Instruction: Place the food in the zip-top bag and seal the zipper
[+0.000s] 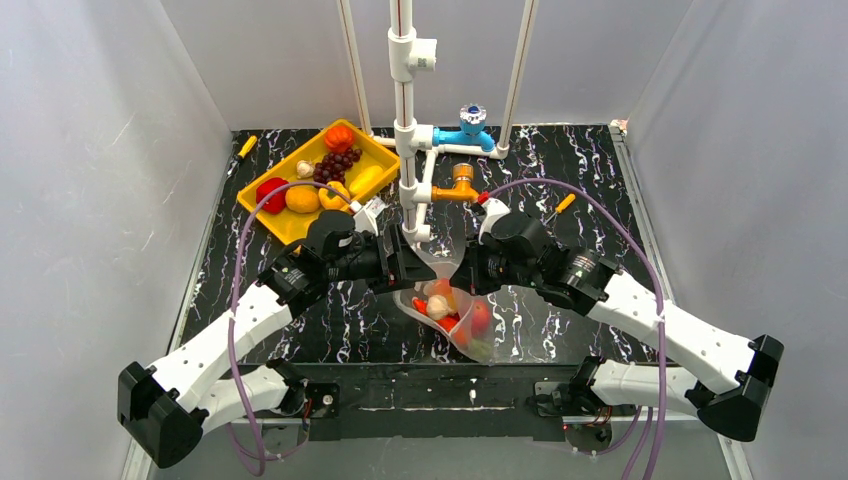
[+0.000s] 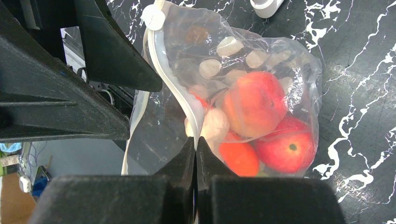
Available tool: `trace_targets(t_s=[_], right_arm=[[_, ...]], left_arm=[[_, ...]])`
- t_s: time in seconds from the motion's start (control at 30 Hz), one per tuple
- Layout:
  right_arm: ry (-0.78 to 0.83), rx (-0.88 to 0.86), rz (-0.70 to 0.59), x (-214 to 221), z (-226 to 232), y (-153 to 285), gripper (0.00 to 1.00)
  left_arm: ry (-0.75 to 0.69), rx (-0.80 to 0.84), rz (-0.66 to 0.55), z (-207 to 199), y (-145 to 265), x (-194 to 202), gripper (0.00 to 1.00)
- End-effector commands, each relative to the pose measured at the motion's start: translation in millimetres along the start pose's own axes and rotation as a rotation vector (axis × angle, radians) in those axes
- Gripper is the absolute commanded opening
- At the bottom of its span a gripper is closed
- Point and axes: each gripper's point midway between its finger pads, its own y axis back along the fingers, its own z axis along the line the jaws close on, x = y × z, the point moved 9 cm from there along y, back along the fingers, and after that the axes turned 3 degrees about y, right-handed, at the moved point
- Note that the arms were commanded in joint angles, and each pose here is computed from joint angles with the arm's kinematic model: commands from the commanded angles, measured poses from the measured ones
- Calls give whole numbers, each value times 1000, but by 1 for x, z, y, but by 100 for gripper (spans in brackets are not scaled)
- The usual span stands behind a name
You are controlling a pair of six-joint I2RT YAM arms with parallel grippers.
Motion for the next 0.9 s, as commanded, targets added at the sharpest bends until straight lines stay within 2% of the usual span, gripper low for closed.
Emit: trace_targets(t_s=[0.0,0.27,0.33,0.47,0.63,0.77,0.87], right_arm=[[2,-32,-85,-14,7,14,1],[13,-70,-106,-13,8,18,1],[15,-74,-104,-12,8,18,1],[17,-67,-100,-10,6,18,1],[17,-61,-104,-8,4,18,1],[18,-55,-102,-7,3,18,1],[22,-52,-101,-7,3,19,1]], left_arm=[[-83,0,-46,-14,14,-5,76],[-209,-208,-161,-19,60,-6,78],[-239,-275,-206,-19,73,-7,82],[-290,-493,-289,-8,97,-13,96],[-322,-749,-331,8,110,-26,98],[-320,-816,-381,22,111,-39,98],[-259,-813,-433,33,113,-61,98]])
